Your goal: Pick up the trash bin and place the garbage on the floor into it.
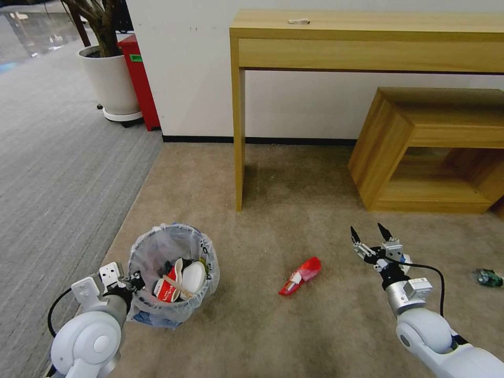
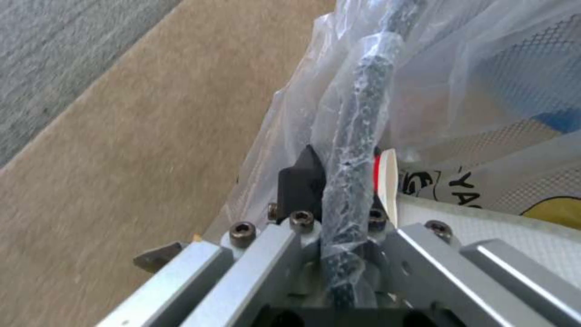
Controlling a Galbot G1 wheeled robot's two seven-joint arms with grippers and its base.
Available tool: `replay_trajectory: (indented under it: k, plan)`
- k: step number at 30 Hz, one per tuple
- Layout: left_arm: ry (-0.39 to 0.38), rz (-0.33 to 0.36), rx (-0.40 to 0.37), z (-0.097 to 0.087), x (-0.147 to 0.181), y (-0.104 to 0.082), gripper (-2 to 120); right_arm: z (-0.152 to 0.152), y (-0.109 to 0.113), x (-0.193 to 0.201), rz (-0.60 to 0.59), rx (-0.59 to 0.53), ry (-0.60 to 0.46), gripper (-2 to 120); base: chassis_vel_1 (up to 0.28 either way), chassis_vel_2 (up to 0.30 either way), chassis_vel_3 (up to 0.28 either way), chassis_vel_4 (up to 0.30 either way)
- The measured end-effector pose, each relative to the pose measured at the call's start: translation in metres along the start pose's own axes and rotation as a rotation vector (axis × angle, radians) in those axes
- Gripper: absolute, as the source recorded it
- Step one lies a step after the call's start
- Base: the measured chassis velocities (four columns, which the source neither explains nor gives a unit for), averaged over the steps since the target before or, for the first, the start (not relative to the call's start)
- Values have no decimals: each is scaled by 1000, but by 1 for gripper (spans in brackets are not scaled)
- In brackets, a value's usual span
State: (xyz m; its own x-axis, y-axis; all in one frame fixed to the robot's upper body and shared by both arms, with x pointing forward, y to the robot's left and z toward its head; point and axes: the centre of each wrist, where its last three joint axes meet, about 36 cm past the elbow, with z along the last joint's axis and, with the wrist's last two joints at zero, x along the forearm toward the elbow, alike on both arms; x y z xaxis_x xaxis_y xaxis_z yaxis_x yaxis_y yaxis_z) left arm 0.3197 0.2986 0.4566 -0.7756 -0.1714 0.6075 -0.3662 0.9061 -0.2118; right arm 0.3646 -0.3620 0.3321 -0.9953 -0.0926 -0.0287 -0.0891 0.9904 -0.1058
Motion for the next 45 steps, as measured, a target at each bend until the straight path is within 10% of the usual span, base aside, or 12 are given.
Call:
replay_trajectory:
  k: [29, 45]
  plan:
    - [11, -17, 9, 4, -7, 2, 0, -11, 9, 23, -126, -57, 147, 100, -91, 93, 93, -90]
    - [10, -22, 7, 9, -8, 3, 0, -42, -27, 28, -328, 44, 234, 100, 0, 0, 0, 0]
